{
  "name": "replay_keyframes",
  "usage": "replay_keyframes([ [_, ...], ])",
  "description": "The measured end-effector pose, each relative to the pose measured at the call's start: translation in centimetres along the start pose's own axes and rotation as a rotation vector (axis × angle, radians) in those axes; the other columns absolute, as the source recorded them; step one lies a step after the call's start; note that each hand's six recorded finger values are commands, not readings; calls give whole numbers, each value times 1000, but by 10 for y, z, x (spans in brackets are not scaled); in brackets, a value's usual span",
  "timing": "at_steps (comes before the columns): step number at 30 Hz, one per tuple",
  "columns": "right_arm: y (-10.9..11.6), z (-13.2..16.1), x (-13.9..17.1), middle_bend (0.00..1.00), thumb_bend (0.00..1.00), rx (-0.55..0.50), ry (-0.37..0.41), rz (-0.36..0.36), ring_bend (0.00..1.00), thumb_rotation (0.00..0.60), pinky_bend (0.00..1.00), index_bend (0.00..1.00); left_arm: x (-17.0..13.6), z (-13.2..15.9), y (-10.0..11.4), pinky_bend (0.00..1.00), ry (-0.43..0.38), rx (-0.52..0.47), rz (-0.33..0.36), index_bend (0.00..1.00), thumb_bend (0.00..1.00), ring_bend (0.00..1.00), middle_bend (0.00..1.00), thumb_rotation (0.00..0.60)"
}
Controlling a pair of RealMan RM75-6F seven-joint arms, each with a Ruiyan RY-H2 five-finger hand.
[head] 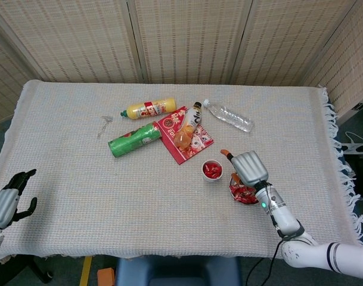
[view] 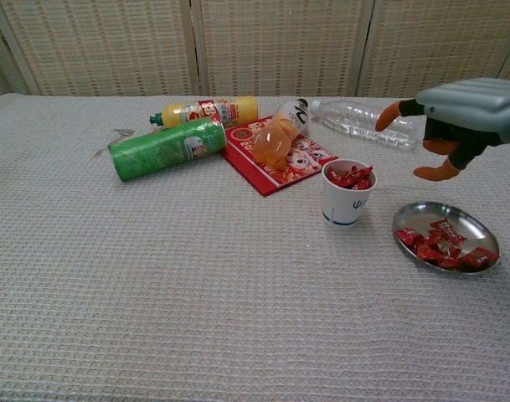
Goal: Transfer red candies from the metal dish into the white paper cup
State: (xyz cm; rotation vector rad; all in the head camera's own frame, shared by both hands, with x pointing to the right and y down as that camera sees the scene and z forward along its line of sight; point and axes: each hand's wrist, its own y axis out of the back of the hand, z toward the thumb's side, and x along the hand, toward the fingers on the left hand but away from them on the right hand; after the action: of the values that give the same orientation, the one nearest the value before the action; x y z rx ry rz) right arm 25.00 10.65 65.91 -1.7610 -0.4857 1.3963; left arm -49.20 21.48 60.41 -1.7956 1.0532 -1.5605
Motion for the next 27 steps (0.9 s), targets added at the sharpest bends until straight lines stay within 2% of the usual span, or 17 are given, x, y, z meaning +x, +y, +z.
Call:
replay_keyframes([
  [5,-25,-30,21,933,246,29,-31,79,823,600,1000,330,2,5,-6,292,-8,14,-17,43,506,61,105,600],
  [9,-42,-42,25,933,245,62,-39,122,823,600,1000,341,2,7,-10,292,-8,21,-25,44,506,61,105,600],
  [18,-76,-41,18,933,244,132,-37,188,823,600,1000,357,3,6,-12,292,-4,27,-30,44,506,61,106,600],
  [27,-83,-37,11,933,243,145,-36,193,824,600,1000,402,3,6,-11,292,-2,25,-29,44,506,61,105,600],
])
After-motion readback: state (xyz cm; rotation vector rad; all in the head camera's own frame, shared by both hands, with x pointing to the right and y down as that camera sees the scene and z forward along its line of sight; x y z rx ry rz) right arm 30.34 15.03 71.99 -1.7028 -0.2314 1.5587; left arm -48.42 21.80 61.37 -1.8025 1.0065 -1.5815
